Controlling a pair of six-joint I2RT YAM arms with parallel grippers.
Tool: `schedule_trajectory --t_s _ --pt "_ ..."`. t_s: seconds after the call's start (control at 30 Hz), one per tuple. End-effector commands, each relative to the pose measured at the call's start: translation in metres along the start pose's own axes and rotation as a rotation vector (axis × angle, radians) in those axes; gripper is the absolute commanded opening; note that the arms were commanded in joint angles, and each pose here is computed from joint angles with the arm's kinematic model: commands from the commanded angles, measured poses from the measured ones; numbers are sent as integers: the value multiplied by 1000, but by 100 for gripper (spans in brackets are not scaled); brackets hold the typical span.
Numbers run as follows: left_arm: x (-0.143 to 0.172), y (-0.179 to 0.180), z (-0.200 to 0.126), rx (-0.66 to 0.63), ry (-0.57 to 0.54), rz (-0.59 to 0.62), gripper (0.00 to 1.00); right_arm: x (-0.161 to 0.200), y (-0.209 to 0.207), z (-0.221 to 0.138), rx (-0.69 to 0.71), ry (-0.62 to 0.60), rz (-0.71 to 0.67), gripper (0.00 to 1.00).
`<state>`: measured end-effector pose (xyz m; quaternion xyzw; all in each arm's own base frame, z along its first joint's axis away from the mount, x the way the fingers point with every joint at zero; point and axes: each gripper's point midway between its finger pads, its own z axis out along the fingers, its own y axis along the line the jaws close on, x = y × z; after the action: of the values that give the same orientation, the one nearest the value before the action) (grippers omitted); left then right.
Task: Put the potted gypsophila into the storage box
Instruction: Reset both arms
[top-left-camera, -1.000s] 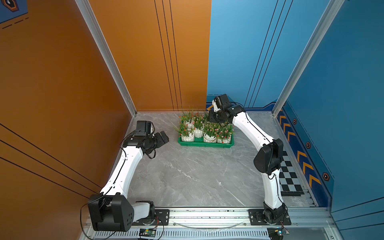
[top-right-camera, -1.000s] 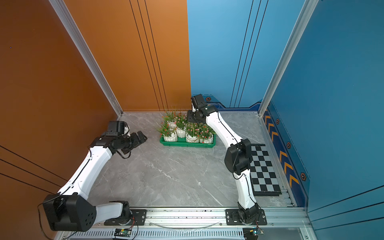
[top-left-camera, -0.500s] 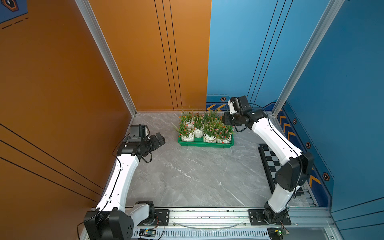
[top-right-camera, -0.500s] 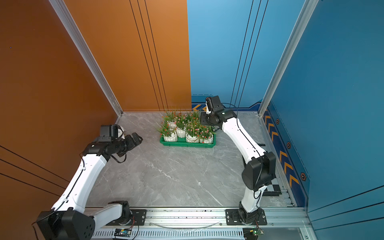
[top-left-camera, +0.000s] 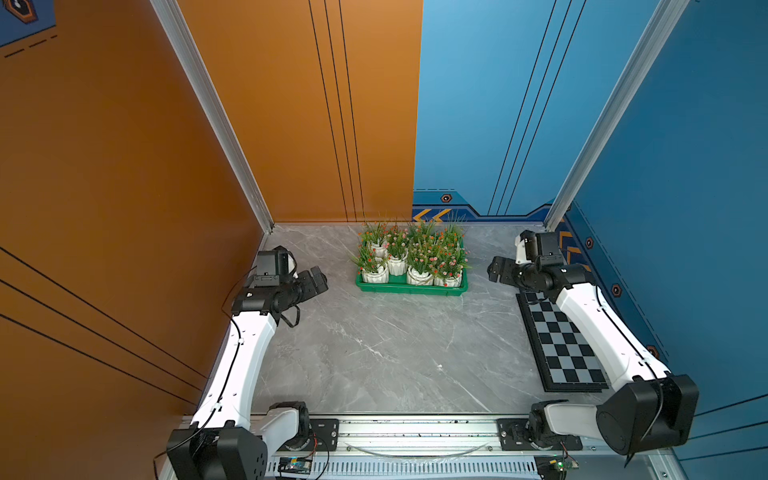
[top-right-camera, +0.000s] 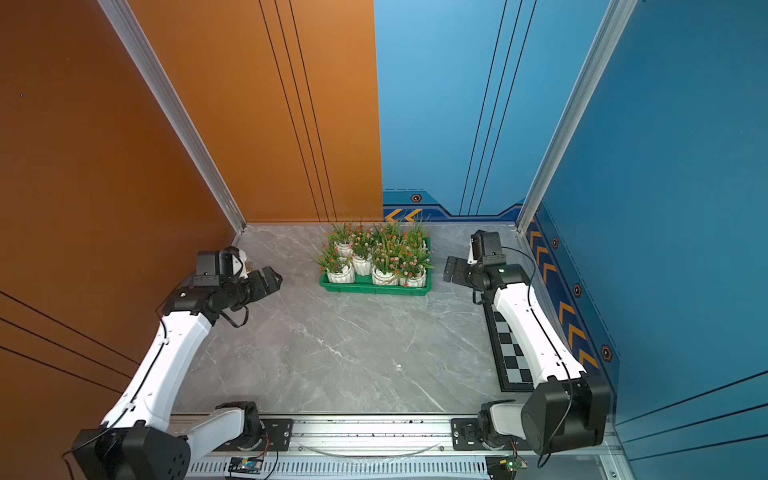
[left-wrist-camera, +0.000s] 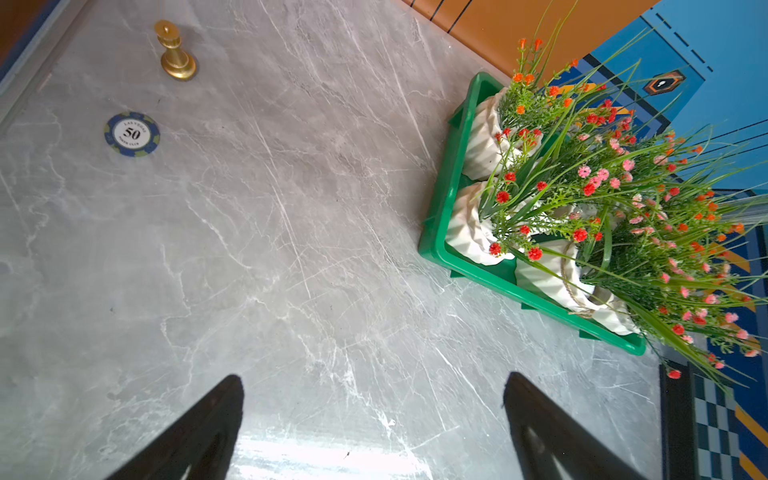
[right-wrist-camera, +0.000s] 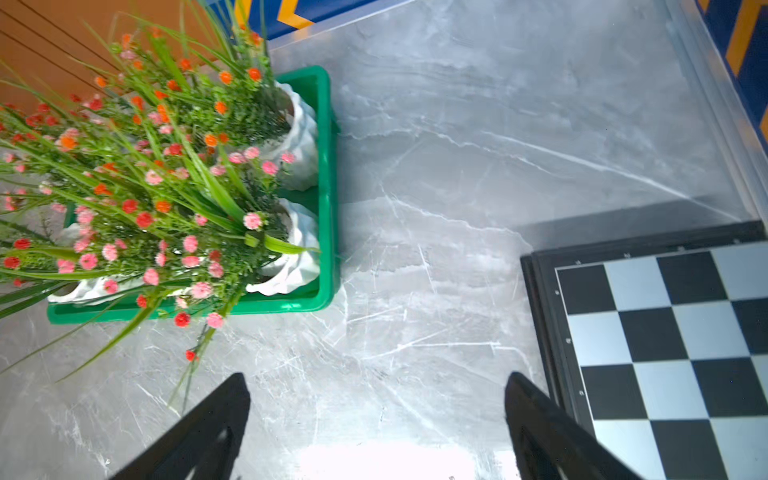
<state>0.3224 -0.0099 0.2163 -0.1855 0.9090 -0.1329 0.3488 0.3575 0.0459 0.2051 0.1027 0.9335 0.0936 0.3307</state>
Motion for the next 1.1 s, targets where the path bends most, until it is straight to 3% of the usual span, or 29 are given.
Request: schedule_trajectory --t_s 0.0,0.27,0.4,0.57,0.77,1.07 --pt "-5 5 7 -5 -64 75 98 1 -19 -2 45 -40 0 100" --pt "-14 -4 19 66 -158 141 98 -7 -51 -14 140 -165 30 100" --pt "-22 -8 22 77 -229 231 98 -16 -65 -19 187 -237 53 100" --pt "-38 -3 21 40 -404 341 98 -20 -84 -15 272 -277 51 100" --pt "-28 12 37 -25 -400 422 98 -21 -85 14 224 -254 8 100" --pt "-7 23 74 10 -466 446 98 -20 -83 49 136 -320 -81 100"
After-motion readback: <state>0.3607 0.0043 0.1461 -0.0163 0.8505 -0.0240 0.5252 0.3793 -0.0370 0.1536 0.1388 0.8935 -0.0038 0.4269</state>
